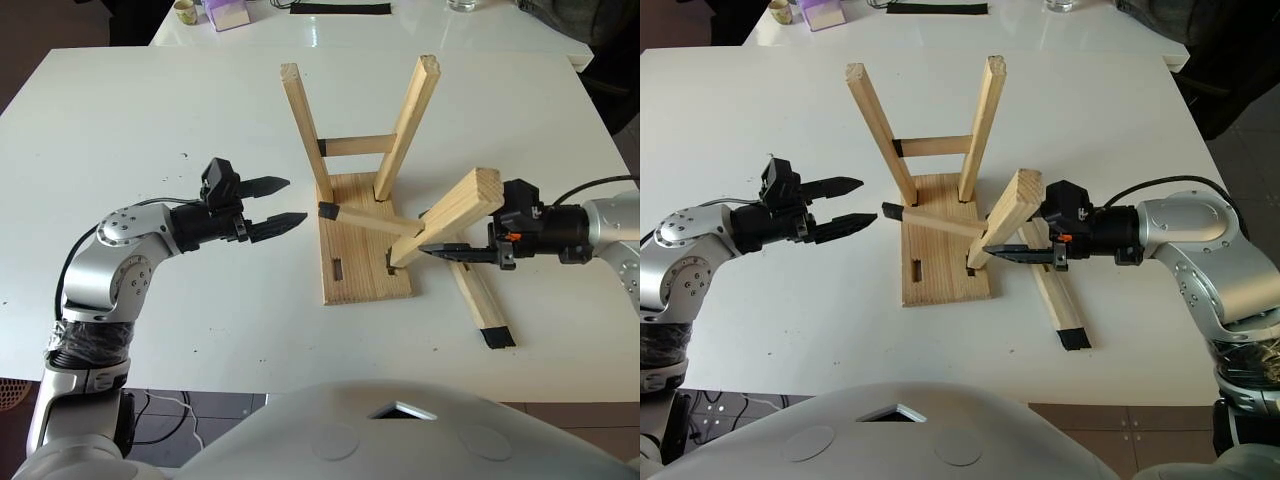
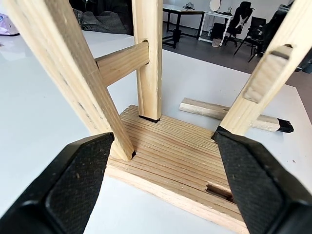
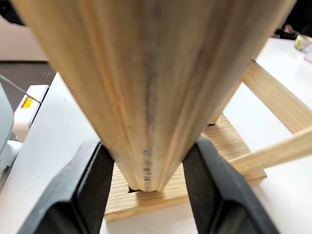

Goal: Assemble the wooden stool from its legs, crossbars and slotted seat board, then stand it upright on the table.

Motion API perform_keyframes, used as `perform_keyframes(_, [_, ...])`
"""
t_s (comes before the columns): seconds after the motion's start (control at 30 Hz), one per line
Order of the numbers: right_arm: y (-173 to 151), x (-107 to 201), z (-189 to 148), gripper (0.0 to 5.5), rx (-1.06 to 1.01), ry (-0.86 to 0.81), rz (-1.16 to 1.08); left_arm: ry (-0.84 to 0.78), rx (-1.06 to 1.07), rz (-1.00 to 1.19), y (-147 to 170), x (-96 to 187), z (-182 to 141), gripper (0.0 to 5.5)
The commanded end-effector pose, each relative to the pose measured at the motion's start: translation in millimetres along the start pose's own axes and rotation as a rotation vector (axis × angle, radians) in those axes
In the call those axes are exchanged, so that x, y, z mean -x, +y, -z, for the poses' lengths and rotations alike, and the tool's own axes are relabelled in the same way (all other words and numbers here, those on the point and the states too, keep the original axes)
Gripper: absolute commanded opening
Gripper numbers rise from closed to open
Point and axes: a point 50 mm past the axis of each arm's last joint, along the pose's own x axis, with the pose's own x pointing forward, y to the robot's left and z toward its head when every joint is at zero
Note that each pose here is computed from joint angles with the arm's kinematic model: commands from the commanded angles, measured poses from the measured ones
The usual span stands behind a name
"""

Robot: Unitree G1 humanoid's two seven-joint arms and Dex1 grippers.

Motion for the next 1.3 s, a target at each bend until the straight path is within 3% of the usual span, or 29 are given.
perform_keyframes(0.03, [11, 0, 10, 2.04, -0.038, 0.072, -0.073, 0.007, -0.014, -0.012, 1, 2, -1, 3.86])
perform_keyframes(0.3, [18, 8, 17, 2.04, -0.068, 0.12, -0.157, 0.0, -0.005, -0.034, 1, 3, 2, 3.86])
perform_keyframes(0.7, [-18, 21, 29, 2.04, 0.01, 0.189, -0.059, 0.005, -0.009, -0.017, 0, -2, 3, 3.86])
perform_keyframes(0.93, [-14, 15, 43, 2.04, 0.004, 0.235, -0.149, 0.009, -0.009, -0.009, -2, -5, 4, 3.86])
perform_keyframes(1.3, [-25, -24, 88, 2.04, -0.362, 0.279, -0.249, 0.03, -0.012, 0.038, 0, -13, 3, 3.86])
